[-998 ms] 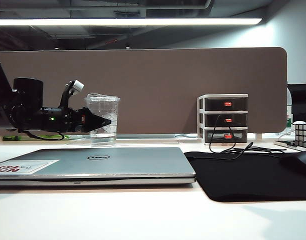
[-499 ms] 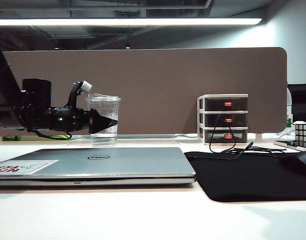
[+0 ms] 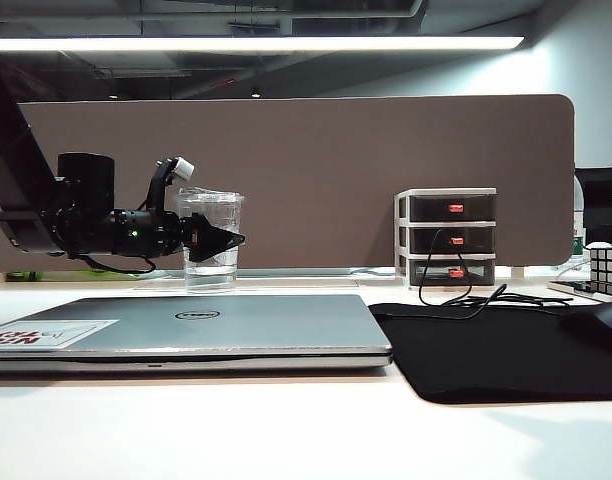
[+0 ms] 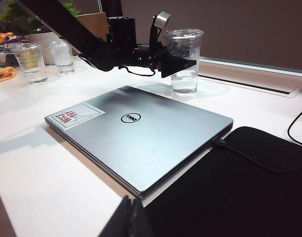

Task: Pick up the coffee cup and place it on the right side of the laptop.

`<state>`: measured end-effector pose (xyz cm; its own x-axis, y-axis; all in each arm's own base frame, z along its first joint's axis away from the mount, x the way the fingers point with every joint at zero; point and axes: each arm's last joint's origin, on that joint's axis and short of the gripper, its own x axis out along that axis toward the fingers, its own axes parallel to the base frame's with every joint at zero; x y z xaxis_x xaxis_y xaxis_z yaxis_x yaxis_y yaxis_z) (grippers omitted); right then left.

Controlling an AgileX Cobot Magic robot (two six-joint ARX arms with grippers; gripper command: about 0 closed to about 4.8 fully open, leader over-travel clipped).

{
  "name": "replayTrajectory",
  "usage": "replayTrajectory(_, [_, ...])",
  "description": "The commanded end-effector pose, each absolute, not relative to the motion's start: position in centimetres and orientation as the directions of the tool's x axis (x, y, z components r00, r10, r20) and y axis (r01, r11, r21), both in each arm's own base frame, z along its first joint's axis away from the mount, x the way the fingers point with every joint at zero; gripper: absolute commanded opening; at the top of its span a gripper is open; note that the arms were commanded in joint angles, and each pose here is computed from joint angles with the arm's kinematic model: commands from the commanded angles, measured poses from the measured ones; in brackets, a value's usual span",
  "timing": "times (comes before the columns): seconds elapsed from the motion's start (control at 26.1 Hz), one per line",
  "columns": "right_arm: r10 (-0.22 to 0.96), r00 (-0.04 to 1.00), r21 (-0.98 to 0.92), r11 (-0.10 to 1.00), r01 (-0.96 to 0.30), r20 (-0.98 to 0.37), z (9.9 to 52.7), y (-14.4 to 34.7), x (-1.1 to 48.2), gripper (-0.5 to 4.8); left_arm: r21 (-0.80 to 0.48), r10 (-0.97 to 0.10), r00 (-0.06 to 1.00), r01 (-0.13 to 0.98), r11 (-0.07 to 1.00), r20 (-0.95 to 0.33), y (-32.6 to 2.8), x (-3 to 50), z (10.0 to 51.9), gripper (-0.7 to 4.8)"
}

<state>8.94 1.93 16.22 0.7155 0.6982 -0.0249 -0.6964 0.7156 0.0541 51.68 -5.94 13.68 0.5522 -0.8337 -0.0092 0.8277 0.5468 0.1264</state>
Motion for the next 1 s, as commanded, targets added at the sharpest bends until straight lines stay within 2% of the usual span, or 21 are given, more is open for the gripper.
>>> replayTrajectory(0.04, [0.703, 0.711, 0.050, 0.711, -0.701, -0.024, 16.1, 2.0, 9.0, -0.01, 0.141, -0.841, 0.541, 0.832, 0.536, 0.001, -6.4, 51.7, 14.1, 3.44])
replayTrajectory(0.08, [0.703, 0.711, 0.049, 0.711, -0.701, -0.024, 16.1, 2.0, 9.0, -0.01, 0.142, -0.842, 0.540, 0.833, 0.535, 0.001, -6.5, 51.7, 14.1, 3.30])
replayTrajectory(0.35, [0.703, 0.711, 0.050, 0.711, -0.701, -0.024, 16.1, 2.0, 9.0, -0.01, 0.141, -0.845, 0.534, 0.837, 0.529, 0.002, -6.5, 51.7, 14.1, 3.30])
replayTrajectory(0.58, [0.703, 0.711, 0.050, 0.711, -0.701, -0.024, 16.1, 2.0, 9.0, -0.01, 0.178, -0.886, 0.458, 0.868, 0.463, 0.067, -7.7, 51.3, 15.1, 3.30])
replayTrajectory(0.73, [0.703, 0.711, 0.049, 0.711, -0.701, -0.024, 16.1, 2.0, 9.0, -0.01, 0.165, -0.904, 0.419, 0.889, 0.428, 0.088, -9.6, 51.3, 16.1, 3.30])
replayTrajectory(1.0, [0.703, 0.711, 0.049, 0.711, -0.701, -0.024, 16.1, 2.0, 9.0, -0.01, 0.183, -0.944, 0.310, 0.927, 0.326, 0.113, -15.0, 50.5, 17.6, 3.30])
